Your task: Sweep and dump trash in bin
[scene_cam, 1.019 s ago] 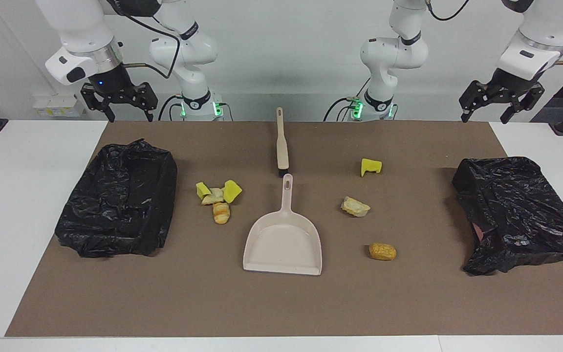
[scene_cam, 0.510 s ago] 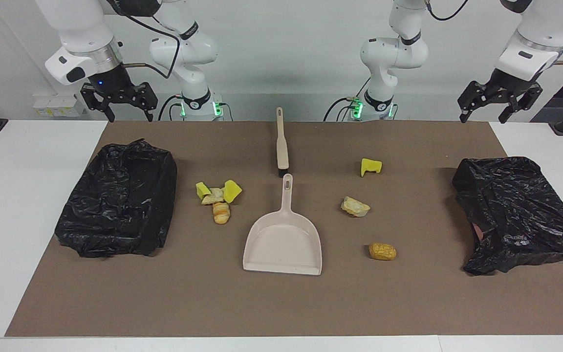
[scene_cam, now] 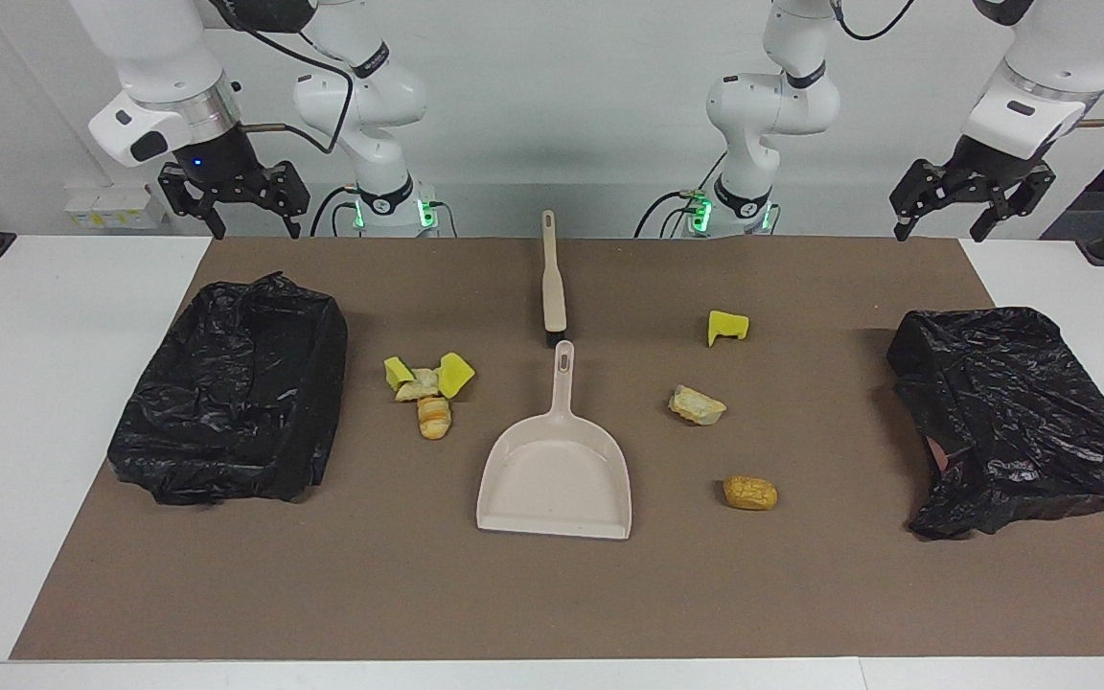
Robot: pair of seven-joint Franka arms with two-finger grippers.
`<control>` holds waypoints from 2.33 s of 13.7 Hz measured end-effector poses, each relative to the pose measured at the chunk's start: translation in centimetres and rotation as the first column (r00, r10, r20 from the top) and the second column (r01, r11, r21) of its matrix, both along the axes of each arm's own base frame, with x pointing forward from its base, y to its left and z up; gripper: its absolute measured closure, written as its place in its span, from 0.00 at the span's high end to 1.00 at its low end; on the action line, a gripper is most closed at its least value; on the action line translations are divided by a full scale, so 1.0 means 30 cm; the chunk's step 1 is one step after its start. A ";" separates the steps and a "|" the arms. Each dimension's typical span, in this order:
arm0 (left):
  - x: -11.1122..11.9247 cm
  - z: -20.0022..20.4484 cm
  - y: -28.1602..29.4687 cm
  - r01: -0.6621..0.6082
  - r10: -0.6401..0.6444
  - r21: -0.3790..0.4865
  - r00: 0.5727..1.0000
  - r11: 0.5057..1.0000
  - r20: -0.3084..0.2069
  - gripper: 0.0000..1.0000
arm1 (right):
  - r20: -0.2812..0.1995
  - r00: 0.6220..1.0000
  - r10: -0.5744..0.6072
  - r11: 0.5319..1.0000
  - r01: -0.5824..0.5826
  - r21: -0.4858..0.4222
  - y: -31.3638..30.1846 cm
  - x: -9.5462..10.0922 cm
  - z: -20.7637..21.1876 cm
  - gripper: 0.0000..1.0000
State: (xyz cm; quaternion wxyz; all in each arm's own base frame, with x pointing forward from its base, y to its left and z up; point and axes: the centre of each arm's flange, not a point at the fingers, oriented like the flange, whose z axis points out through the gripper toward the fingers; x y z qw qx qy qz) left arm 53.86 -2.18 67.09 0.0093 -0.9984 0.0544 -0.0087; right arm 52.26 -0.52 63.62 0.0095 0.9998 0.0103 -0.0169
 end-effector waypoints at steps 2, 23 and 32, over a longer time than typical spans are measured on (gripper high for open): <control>-0.008 -0.008 -0.044 0.024 -0.024 -0.001 1.000 1.000 -0.006 1.00 | 0.000 1.000 0.000 1.000 0.000 0.000 0.000 0.000 0.000 1.00; -0.909 -0.908 -1.345 0.049 -0.048 0.022 0.998 0.999 -0.050 1.00 | 0.000 1.000 -0.001 1.000 0.001 0.000 -0.002 0.001 -0.003 1.00; -1.145 -1.125 -1.480 0.064 -0.063 0.032 0.997 0.997 -0.040 1.00 | 0.000 1.000 0.001 1.000 -0.001 0.001 0.001 0.000 -0.003 1.00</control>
